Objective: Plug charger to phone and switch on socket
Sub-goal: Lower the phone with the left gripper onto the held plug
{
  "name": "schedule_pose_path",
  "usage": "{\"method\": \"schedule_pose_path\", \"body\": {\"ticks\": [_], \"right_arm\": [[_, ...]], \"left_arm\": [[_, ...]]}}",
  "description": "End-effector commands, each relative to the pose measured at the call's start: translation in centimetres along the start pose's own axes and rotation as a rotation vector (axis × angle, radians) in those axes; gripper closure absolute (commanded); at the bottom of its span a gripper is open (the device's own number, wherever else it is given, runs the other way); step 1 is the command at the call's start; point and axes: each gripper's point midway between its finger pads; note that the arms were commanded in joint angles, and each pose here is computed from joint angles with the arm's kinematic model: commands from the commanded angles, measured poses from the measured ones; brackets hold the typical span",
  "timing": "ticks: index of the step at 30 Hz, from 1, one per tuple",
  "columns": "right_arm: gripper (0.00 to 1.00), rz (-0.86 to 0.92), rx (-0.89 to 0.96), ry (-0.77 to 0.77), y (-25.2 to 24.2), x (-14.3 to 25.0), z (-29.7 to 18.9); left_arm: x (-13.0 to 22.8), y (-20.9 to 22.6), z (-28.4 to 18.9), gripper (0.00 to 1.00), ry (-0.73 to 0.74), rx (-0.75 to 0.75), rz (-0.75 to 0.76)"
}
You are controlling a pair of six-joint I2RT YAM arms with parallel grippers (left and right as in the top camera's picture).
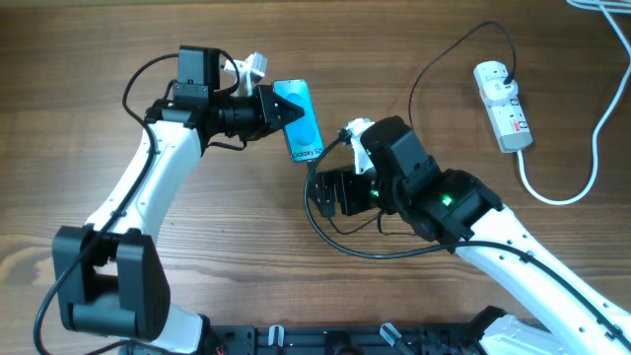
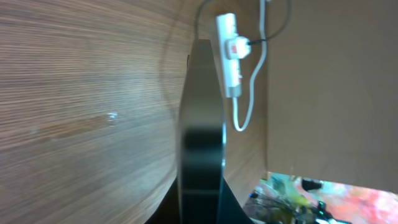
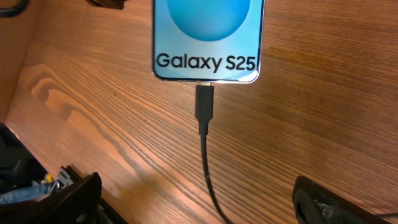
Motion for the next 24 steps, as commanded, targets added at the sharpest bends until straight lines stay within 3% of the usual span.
{"method": "schedule_pose_path", "body": {"ticks": [1,7,13,24], "right_arm": [[0.01,-0.005,-0.02,-0.026,0.6,-1.1,-0.6],[0.0,-0.004,0.008,-0.035,0.1,-1.2,-0.6],[0.01,-0.002,0.014,-0.035,0.0,-1.2,-0.6],[0.0,0.0,0.015,-0.032,0.0,-1.2,-0.6]], "left_arm": [[-0.1,2.0,1.1,0.96,0.013,-0.045,0.007],[0.6,3.4,3.6,0.96,0.071,-0.055,-0.009],[1.7,2.5,6.5,0.96,0.149,0.033,0.04],[2.3,3.8,9.4,0.96,0.179,0.027,0.065]]}}
Point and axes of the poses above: each gripper's point midway between its finger pads, its own z axis out along the fingers, its own y axis along the line the jaws close on, x = y × z, and after that the axes turned 10 degrees about -z, right-handed
